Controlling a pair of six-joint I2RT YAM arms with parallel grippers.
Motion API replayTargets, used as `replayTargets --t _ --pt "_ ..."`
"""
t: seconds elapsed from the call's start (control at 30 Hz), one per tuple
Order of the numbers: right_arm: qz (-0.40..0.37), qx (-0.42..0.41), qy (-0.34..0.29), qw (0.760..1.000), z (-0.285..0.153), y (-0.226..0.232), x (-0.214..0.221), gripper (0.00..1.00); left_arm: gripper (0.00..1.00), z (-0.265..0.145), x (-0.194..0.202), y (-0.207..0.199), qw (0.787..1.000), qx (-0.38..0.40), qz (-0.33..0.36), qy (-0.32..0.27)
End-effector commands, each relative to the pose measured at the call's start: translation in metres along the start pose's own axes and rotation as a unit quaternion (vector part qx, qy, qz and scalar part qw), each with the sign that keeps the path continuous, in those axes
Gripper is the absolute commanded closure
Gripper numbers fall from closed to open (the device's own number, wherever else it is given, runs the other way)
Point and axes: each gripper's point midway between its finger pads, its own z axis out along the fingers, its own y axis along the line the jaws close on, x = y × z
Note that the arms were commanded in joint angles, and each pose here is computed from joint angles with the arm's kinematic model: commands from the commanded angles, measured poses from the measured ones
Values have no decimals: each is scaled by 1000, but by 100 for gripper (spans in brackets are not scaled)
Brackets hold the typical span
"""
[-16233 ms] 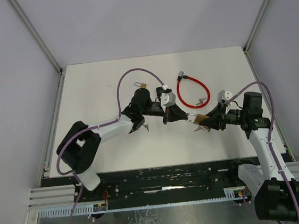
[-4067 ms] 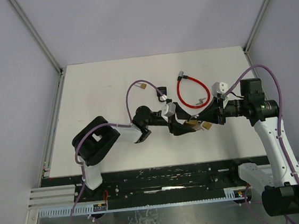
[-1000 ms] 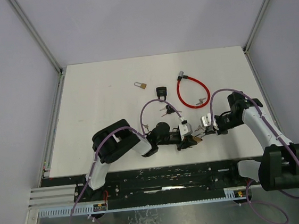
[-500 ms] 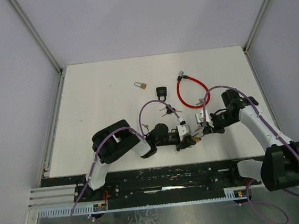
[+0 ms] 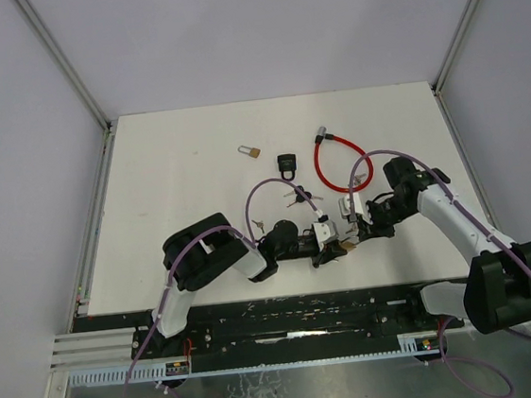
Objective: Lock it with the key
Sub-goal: Lock the lock.
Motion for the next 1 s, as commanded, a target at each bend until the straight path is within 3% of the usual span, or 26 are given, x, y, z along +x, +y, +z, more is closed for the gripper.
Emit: replayTargets --t 0.0,0.27,0.57,0.87,0.97 --pt "43 -59 -42 996 21 35 -9 100 100 6 -27 13 998 -31 42 -43" --pt "-10 -30 -24 999 29 16 -4 100 100 12 -22 3 999 2 41 -34" --pt "-49 -151 44 986 69 49 3 100 100 10 -27 6 998 1 35 -53" --pt "-40 -194 -54 979 79 64 -36 100 100 0 -42 19 994 -23 44 -98" --pt "-38 -188 -51 980 85 60 -37 100 100 1 -46 19 993 -21 55 -104"
